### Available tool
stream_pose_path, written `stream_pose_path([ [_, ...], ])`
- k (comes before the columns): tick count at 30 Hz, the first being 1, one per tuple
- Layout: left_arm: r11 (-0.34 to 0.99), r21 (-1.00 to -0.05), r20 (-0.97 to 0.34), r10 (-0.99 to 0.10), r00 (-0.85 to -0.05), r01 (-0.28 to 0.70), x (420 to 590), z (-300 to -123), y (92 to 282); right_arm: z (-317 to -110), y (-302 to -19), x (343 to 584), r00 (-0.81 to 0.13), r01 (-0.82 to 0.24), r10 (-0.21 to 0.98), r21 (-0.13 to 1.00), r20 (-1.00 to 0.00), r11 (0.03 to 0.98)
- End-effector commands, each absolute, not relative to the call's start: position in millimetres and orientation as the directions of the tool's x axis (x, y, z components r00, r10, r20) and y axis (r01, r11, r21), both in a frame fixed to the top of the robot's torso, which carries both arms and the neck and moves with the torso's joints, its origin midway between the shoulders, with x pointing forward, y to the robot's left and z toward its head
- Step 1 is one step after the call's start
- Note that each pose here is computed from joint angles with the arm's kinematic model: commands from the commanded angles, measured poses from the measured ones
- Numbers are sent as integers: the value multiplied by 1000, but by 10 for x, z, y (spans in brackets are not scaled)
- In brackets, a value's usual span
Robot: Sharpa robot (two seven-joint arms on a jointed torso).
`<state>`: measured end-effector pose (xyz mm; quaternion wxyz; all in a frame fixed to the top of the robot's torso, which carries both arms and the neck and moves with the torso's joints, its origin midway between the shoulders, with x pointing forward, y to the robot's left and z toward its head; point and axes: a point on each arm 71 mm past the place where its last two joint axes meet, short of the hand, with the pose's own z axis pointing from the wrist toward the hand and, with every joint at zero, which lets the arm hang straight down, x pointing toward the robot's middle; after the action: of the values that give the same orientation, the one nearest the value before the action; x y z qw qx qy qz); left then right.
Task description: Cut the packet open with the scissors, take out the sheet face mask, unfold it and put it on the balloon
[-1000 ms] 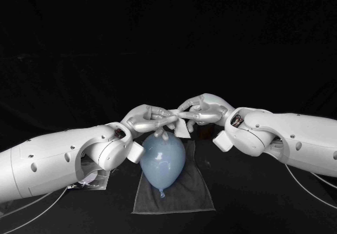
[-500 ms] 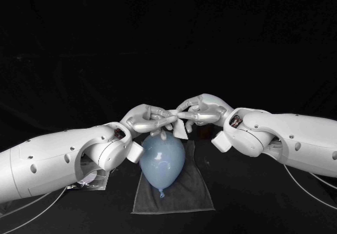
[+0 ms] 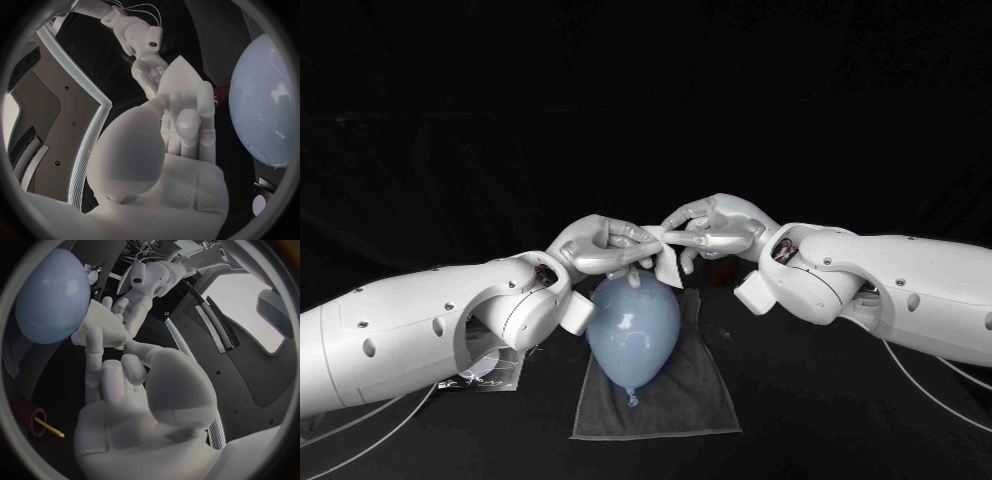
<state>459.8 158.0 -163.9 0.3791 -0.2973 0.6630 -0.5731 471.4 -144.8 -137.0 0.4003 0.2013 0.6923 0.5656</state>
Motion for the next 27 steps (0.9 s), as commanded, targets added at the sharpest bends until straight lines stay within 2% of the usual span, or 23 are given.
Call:
stream_pose_path([
  [1,170,-984,-172,-830,-531,53,4599,-1627,1569,-1359,-1440,4706,-603,-177,732,948,-316,263],
  [11,154,-987,-159,-828,-538,54,4592,-1620,1555,-1382,-1452,4726,-609,-161,729,948,-314,274],
  [27,68,-996,-27,-860,-509,-63,4621,-1662,1676,-1407,-1494,4723,-597,-174,733,945,-325,277],
])
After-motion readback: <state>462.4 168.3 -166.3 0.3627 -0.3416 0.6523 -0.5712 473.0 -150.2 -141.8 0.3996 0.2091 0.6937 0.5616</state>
